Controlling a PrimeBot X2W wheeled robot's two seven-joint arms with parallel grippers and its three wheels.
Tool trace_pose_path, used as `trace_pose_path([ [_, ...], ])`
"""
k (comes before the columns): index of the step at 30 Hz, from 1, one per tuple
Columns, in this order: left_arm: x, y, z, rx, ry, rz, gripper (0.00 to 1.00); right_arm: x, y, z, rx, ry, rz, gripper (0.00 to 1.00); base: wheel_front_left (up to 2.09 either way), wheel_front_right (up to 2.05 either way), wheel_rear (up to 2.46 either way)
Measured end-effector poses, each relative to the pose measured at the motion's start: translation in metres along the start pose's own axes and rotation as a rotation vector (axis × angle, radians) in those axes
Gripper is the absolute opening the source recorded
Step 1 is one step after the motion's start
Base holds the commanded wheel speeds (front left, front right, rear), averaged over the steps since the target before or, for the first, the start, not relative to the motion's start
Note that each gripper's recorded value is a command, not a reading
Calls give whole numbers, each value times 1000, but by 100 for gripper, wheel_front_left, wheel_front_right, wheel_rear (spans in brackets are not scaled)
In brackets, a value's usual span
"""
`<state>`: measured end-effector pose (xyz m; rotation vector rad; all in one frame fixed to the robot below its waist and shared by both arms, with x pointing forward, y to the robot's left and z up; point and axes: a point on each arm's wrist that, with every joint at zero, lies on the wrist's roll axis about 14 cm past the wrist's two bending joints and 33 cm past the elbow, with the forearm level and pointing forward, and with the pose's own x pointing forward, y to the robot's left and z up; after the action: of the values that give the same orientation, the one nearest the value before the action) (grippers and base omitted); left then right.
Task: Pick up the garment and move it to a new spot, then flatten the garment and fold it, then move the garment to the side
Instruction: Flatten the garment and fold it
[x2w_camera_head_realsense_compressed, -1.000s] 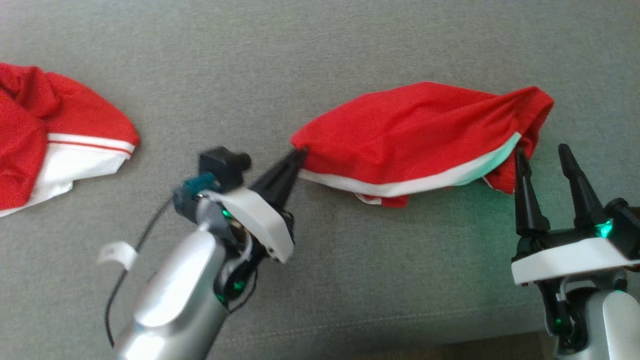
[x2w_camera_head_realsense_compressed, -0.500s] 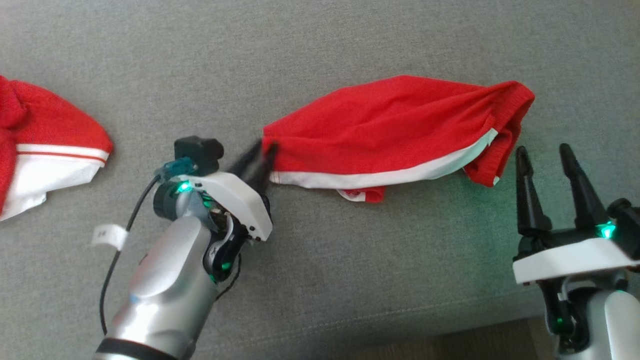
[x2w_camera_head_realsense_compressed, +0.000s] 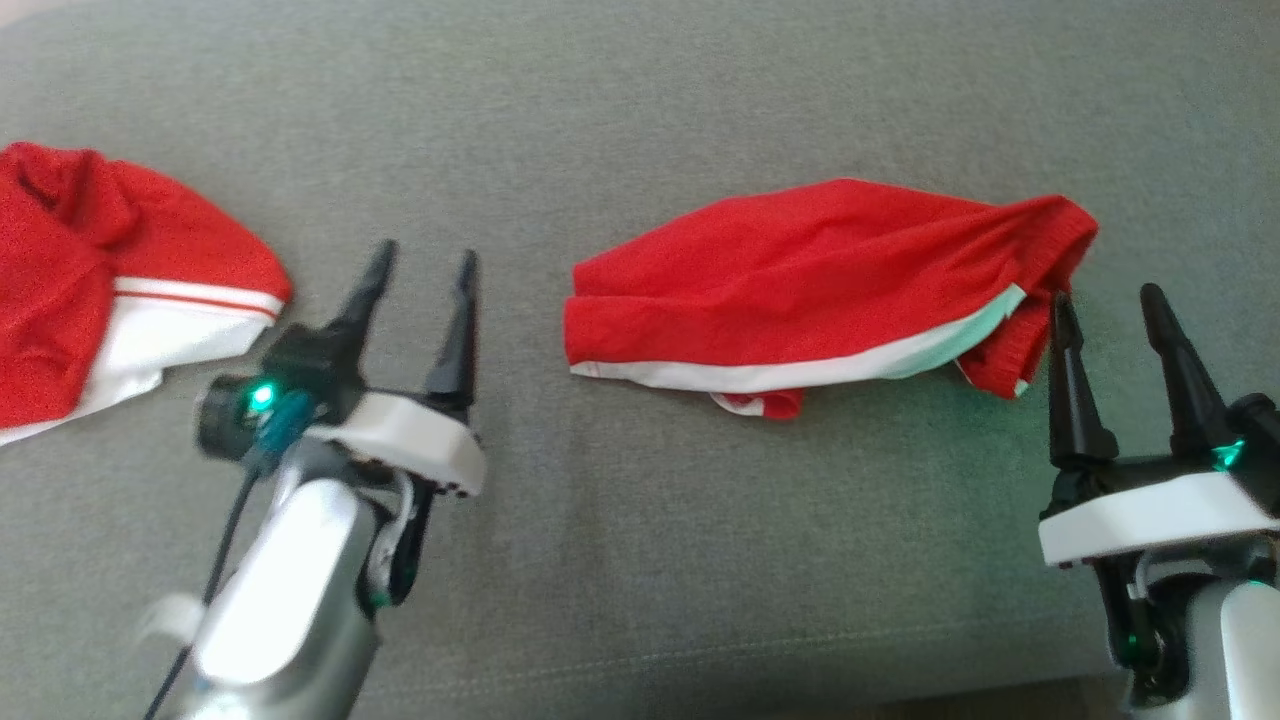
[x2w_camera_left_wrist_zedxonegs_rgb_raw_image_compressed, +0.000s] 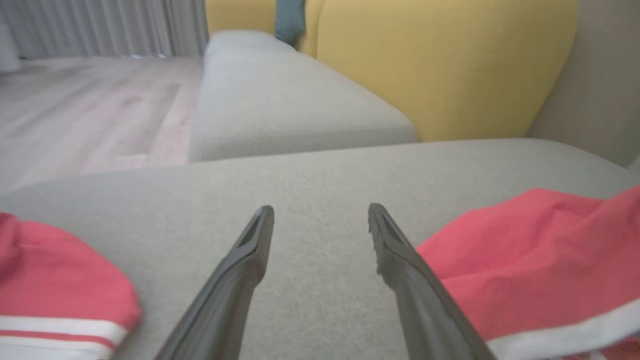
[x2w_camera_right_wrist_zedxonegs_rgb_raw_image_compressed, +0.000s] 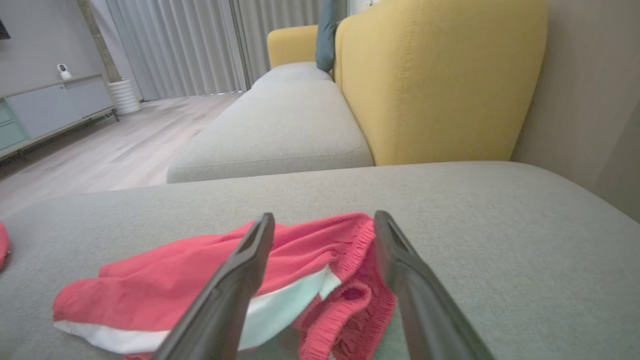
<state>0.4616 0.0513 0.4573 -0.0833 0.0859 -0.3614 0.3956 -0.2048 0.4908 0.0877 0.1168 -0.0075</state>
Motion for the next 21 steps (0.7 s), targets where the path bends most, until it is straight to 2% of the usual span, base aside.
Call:
trace_pose_path([
  [5, -24, 28, 35, 42, -115, 109, 100, 3, 11, 3, -12, -1, 33, 100, 0, 0, 0],
  [12, -66, 59, 32, 66, -104, 243, 100, 2, 27, 9, -10, -15, 80, 100, 0, 0, 0],
  [21, -78, 60, 37, 73, -118, 257, 100, -6, 30, 5, -12, 7, 88, 100, 0, 0, 0],
])
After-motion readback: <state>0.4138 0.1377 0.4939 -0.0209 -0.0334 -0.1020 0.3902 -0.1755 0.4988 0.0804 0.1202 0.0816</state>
